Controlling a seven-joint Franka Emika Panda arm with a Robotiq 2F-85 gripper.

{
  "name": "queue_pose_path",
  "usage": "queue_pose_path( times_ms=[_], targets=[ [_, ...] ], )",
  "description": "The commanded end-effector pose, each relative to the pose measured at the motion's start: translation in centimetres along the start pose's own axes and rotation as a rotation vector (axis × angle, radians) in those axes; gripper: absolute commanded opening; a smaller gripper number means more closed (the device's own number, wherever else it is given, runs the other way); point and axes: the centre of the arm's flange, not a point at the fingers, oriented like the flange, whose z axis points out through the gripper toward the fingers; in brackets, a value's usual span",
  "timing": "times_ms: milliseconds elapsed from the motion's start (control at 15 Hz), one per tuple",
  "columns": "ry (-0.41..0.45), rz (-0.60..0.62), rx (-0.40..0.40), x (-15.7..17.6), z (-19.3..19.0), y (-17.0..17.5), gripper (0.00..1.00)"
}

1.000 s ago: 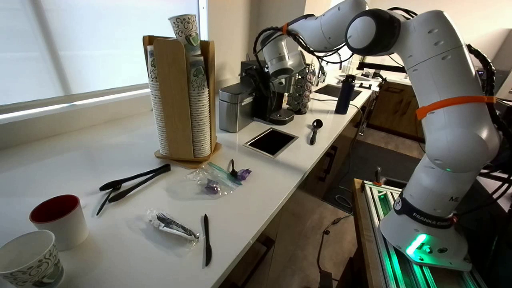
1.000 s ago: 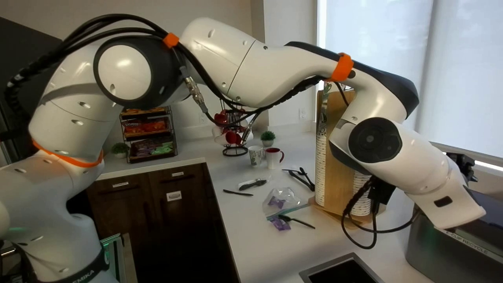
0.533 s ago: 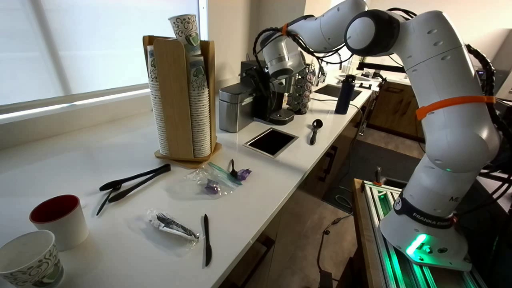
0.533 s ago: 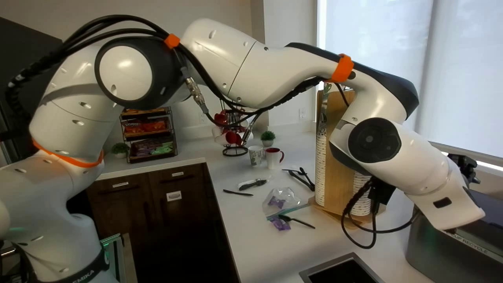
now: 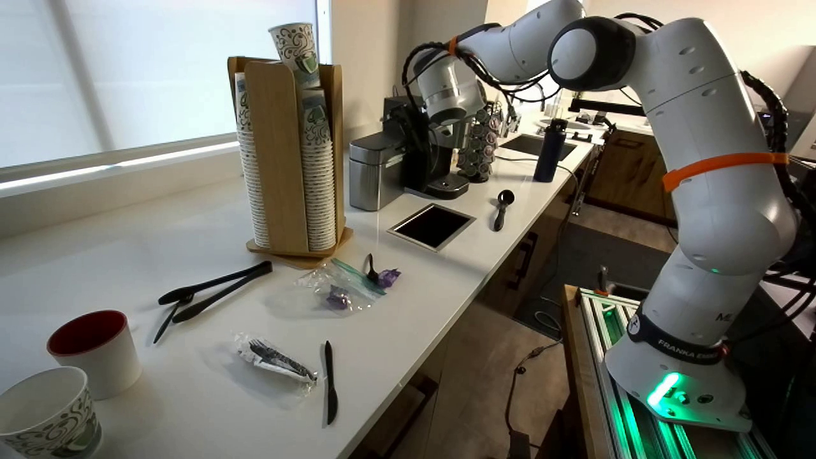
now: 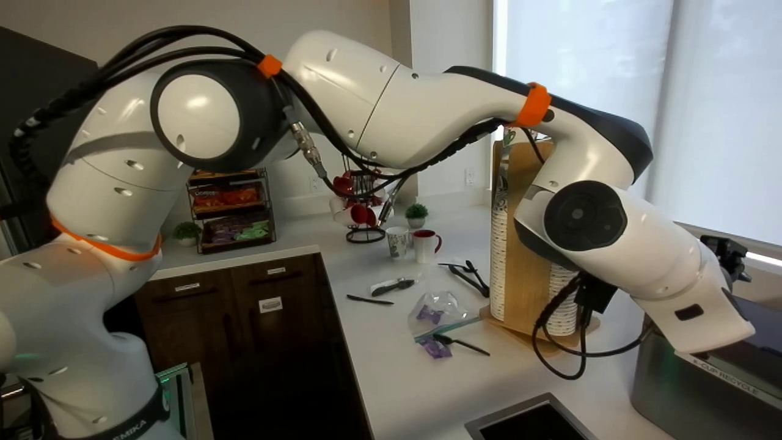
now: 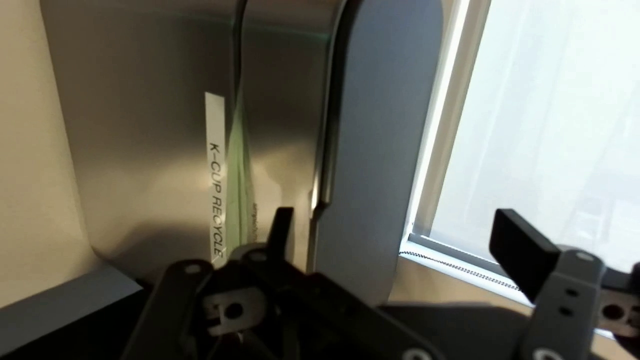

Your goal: Open the recycling bin

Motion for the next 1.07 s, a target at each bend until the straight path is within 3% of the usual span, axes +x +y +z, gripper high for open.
queue_pose_path(
  times_ms=[0,533,1000],
  targets=[
    [0.009,0.031,0.006,0.5,1.0,-0.6,1.0],
    [0.0,0.041,0.056,0.6,-0.1,-1.9,1.0],
    [0.016,-0.008,0.22,0.0,-1.8,-8.9,1.0]
  ],
)
